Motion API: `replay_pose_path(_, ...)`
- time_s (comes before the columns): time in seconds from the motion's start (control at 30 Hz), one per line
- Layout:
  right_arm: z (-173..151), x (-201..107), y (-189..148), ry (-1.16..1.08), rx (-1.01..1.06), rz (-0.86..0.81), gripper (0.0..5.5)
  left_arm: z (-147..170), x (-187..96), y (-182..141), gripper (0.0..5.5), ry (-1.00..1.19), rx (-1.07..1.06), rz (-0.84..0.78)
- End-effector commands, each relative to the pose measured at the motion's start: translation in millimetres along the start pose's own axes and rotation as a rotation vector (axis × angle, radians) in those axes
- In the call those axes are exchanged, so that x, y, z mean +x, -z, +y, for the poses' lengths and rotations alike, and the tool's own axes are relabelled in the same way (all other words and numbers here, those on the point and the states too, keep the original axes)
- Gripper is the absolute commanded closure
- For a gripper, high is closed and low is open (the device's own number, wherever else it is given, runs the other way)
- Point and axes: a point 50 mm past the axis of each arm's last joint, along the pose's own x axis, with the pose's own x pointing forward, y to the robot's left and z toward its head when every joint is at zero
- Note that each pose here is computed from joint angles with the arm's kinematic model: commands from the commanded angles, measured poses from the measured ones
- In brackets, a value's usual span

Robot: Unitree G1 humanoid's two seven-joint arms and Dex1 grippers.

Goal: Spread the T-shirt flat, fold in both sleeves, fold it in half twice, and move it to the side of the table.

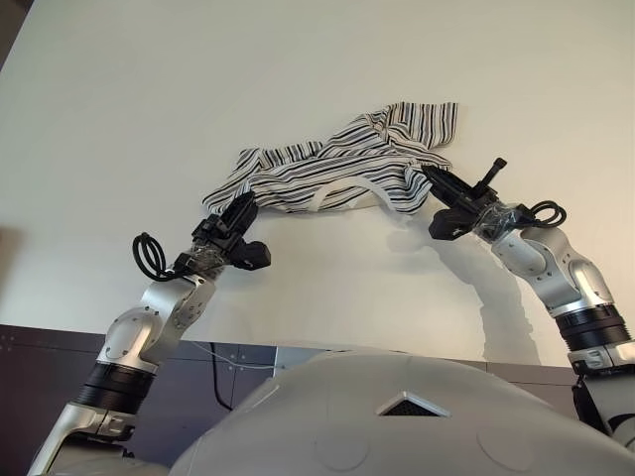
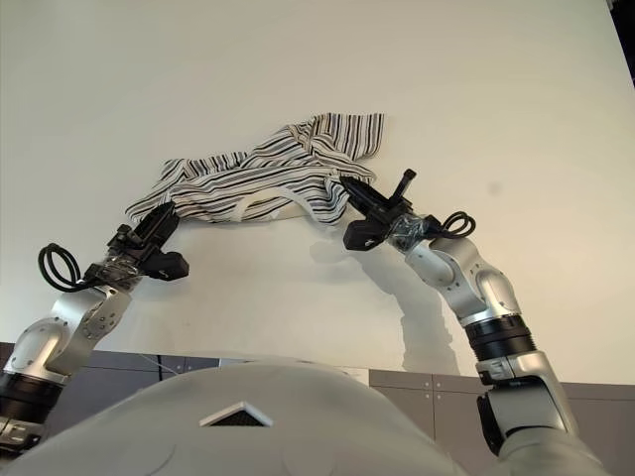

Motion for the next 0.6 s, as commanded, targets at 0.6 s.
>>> replay_pose_path(0.6, -145.6, 15.5, 20.0, 0.380, 1.167, -0.124, 5.40, 171.4, 44.0, 31.3, 5.37, -0.285, -1.149, -0.294)
